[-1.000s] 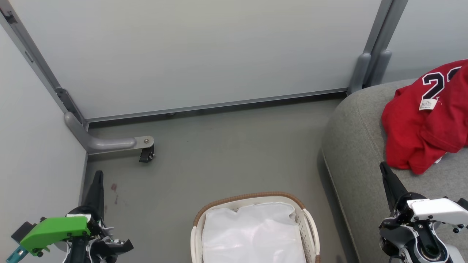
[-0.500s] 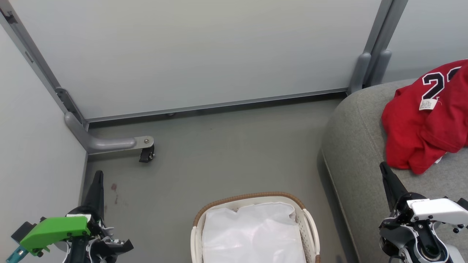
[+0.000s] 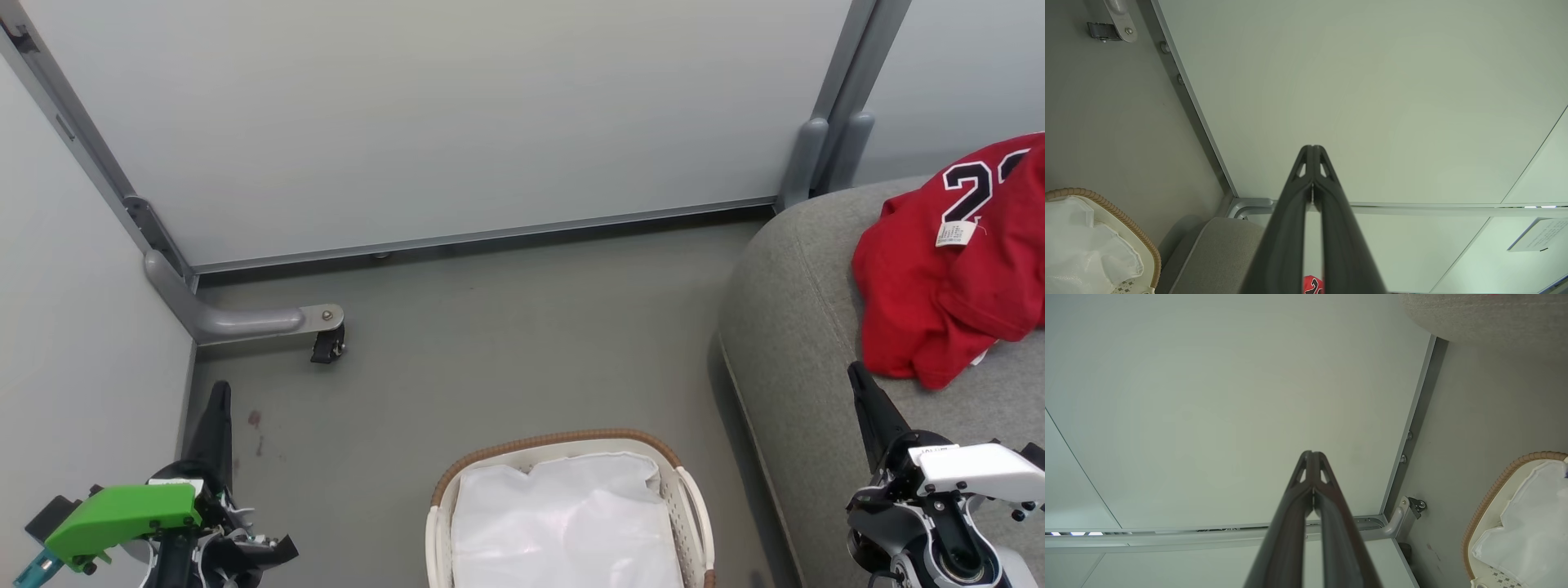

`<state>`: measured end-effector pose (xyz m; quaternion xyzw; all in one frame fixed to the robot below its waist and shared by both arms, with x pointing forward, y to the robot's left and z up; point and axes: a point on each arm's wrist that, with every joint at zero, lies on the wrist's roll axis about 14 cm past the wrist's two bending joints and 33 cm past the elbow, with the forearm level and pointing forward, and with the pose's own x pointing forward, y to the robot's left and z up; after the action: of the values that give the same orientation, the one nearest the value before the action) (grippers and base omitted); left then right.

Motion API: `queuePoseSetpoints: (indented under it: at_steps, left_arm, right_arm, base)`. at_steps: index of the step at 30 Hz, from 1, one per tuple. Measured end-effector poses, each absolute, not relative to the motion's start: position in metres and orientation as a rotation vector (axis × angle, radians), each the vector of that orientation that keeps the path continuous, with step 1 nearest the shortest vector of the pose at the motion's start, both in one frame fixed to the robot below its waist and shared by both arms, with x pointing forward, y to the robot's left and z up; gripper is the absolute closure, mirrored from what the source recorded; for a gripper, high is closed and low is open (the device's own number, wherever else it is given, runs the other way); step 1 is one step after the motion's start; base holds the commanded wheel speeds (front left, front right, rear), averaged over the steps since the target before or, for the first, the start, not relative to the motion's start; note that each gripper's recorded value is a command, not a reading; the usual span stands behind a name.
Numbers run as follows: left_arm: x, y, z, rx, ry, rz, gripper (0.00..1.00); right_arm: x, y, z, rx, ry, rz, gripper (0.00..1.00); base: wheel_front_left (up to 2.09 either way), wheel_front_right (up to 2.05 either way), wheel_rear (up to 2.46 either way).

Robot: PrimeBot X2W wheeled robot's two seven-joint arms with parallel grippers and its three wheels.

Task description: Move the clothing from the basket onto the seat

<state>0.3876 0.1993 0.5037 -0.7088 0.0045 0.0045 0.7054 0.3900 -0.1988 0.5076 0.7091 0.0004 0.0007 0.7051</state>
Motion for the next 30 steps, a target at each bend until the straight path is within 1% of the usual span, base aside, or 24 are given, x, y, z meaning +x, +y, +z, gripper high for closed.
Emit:
queuePoseSetpoints:
  at_steps: [30]
  left_arm:
    - [0.3876, 0.1993, 0.5037, -1.576, 0.01, 0.01, 1.0]
  right_arm:
    - [0.39, -0.1988, 0.5076, 1.576, 0.001, 0.001, 1.0]
  base:
    - [0.0, 0.0, 0.0]
